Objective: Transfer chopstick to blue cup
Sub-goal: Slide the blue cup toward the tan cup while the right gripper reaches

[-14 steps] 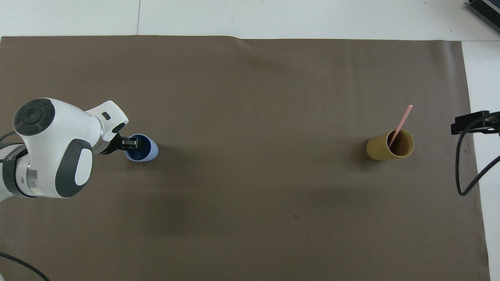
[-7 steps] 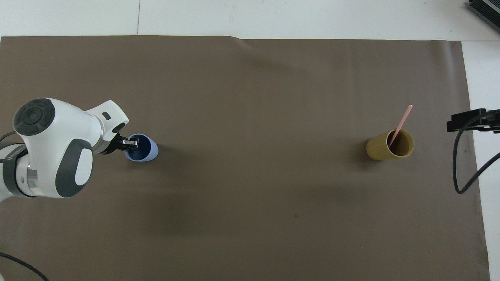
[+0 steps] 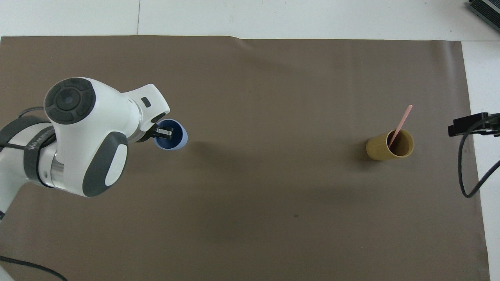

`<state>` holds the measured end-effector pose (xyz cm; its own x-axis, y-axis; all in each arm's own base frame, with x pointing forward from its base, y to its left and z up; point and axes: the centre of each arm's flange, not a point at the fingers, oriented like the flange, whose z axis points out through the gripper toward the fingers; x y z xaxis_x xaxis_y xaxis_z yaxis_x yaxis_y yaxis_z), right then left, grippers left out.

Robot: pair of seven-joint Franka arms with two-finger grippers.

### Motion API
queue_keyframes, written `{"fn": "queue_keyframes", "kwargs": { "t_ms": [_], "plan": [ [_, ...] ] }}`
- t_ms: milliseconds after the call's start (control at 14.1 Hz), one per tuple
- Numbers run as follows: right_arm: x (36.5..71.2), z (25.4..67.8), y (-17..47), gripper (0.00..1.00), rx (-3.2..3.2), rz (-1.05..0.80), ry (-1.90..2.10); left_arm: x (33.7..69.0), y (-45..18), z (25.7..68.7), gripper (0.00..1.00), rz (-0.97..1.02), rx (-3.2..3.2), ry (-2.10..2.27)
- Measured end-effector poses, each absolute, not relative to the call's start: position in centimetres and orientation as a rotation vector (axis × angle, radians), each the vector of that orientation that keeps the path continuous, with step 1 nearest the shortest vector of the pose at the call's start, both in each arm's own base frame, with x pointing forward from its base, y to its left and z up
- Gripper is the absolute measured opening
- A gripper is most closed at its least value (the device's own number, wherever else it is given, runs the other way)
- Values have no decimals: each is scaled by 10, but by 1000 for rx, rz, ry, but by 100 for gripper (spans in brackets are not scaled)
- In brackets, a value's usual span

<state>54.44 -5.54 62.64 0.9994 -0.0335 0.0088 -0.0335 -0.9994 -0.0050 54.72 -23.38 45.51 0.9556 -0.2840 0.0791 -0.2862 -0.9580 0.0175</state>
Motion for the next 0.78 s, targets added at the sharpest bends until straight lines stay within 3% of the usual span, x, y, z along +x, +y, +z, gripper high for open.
{"fn": "queue_keyframes", "kwargs": {
  "t_ms": [283, 779],
  "plan": [
    [546, 628, -56, 100, -3137, -35, 53, 518, -312, 454, 4, 121, 3059, -481],
    [553, 631, -53, 100, -3140, -115, 45, 524, -368, 411, 4, 106, 3047, -475]
  ]
}}
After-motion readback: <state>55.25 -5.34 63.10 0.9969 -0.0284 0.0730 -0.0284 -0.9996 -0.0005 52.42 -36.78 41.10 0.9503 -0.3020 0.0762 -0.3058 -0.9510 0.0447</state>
